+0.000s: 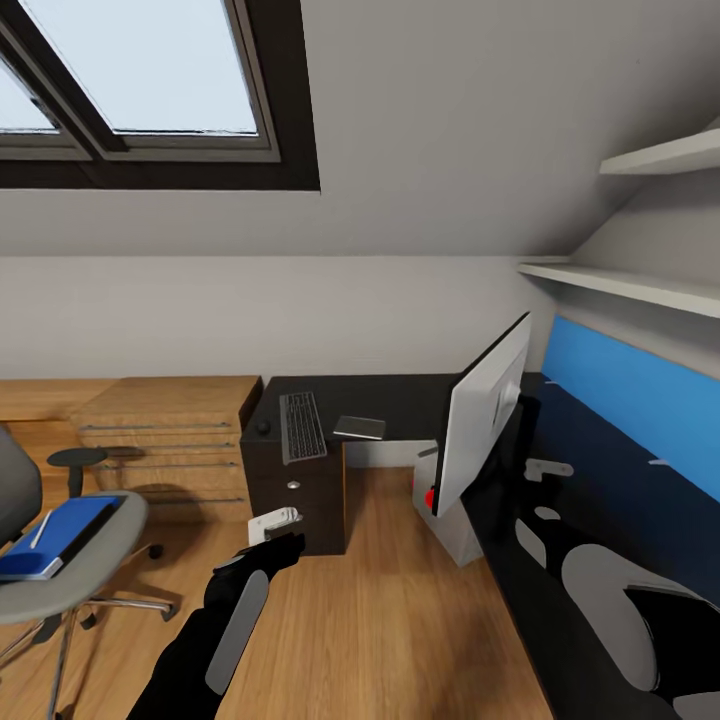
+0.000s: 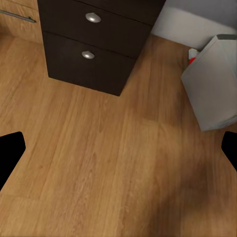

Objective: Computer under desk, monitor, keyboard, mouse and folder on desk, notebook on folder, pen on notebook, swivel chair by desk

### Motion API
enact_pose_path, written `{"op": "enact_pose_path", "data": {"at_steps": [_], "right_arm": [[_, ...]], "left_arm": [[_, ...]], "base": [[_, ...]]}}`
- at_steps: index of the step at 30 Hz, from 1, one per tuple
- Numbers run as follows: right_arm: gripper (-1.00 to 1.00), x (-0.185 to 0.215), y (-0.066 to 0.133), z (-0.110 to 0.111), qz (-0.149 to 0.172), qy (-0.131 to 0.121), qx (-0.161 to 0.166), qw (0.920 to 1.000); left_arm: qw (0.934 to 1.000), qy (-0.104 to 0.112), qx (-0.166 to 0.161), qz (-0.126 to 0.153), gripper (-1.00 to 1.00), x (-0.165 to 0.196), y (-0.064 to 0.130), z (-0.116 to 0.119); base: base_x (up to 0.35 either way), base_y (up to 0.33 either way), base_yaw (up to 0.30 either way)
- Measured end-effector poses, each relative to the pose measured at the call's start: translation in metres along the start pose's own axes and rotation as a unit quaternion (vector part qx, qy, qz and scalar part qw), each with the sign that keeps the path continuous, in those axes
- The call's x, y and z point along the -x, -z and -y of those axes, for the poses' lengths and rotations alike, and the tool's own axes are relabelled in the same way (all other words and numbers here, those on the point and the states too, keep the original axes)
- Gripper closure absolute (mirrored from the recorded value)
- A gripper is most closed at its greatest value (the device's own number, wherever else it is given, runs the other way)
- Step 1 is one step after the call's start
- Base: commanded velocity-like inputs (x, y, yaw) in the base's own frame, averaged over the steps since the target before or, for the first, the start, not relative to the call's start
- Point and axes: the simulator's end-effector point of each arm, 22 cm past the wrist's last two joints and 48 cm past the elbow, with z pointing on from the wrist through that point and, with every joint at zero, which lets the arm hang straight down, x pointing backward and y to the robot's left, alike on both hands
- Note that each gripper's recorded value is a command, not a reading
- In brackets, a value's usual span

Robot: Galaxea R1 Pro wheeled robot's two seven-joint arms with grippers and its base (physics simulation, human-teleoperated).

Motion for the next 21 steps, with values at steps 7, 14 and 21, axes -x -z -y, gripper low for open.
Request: {"op": "enact_pose_path", "data": {"at_steps": [7, 14, 21], "right_arm": [[-1.0, -0.008, -0.005, 0.013, 0.0, 0.002, -0.009, 1.0], [-1.0, -0.035, -0.01, 0.037, -0.044, 0.016, -0.024, 0.9986], [-1.0, -0.061, -0.011, 0.041, -0.097, 0.023, -0.034, 0.9944]], "left_arm": [[1.0, 0.0, 0.001, 0.0, -1.0, -0.005, -0.007, -0.002], [1.0, 0.0, 0.004, 0.003, -1.0, -0.009, -0.013, -0.008], [0.9998, 0.015, 0.011, 0.005, -1.0, -0.011, -0.021, -0.022]], "base": [[0.0, 0.0, 0.0], [0.0, 0.0, 0.0], [0.0, 0.0, 0.0]]}}
